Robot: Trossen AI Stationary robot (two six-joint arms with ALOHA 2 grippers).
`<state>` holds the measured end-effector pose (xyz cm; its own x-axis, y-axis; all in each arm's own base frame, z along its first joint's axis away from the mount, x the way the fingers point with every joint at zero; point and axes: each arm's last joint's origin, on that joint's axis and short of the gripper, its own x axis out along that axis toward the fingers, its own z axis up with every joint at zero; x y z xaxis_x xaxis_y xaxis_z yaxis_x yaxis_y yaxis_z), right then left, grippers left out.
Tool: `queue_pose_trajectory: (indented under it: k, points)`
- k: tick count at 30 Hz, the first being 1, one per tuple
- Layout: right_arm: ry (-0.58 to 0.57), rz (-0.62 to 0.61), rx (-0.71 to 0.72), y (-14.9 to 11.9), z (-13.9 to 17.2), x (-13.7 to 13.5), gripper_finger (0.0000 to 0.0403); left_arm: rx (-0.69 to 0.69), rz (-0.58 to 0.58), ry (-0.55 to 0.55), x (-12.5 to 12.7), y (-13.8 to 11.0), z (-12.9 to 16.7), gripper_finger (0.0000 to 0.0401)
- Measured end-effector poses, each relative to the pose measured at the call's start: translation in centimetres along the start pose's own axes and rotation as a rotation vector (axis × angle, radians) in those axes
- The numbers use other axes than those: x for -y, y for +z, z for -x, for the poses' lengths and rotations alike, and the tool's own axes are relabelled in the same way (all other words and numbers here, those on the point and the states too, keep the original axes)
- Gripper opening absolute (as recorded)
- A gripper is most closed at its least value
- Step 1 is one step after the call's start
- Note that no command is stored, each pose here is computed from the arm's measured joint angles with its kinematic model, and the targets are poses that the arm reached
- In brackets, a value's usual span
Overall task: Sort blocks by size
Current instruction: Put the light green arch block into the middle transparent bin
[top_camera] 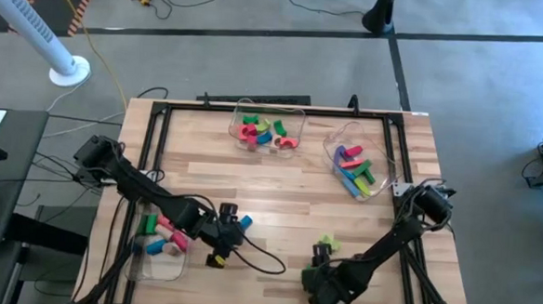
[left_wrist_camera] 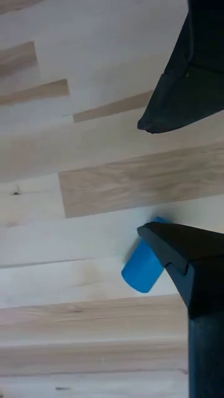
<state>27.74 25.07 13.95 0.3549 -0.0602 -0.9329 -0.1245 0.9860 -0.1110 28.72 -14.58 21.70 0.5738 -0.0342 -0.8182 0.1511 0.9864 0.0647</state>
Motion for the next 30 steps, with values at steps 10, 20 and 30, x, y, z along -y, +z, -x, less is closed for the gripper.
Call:
queue_pose_trajectory:
  k: [10,20,30]
  points:
    - [0.007,0.0,-0.02,0.3,-0.2,0.7,0.0223,0.011,-0.011,0.002,-0.2,0.2,-0.1,0.0237]
    - [-0.023,-0.053,-0.036,0.1,0.6,1.1,0.0185,0.065,-0.021,-0.009,-0.1,0.7,0.0,0.0237]
    - [-0.08,-0.124,-0.1,-1.2,1.3,0.9,0.0182,0.333,-0.052,-0.091,0.4,3.0,-0.5,0.0237]
